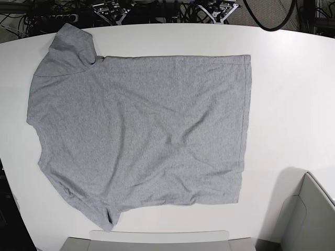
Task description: Fold the T-shirt properly
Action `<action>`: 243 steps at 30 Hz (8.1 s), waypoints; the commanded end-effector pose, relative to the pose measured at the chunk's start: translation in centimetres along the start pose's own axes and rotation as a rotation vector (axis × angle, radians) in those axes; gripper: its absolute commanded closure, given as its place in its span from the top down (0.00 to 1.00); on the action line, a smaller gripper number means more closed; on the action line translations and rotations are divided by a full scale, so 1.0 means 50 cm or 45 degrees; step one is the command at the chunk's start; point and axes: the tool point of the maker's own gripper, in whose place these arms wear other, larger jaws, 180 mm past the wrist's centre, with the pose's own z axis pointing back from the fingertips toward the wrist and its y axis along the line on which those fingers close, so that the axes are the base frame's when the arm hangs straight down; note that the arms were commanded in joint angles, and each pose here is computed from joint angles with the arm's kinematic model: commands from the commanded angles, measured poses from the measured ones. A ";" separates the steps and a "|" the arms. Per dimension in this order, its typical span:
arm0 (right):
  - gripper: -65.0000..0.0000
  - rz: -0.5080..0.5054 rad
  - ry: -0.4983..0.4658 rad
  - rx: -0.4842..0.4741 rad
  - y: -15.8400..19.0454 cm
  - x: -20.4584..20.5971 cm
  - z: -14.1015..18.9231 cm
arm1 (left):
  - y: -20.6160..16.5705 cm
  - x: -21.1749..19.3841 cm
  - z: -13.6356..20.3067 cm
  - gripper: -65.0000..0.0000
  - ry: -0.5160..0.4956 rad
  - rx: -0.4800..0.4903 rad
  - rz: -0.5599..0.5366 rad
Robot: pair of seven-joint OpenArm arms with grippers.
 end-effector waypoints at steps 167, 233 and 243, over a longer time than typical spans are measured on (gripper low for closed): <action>0.43 -0.649 -0.988 0.037 -0.322 0.209 0.665 | 0.103 0.560 0.747 0.18 -1.693 0.103 -0.376; 0.43 -0.467 -0.833 0.165 -0.293 0.241 0.536 | 0.103 0.348 0.411 0.32 -0.416 -0.610 0.572; 0.17 -0.451 -0.852 0.166 -0.291 0.252 0.543 | 0.099 0.351 0.412 0.11 -0.426 -0.617 0.577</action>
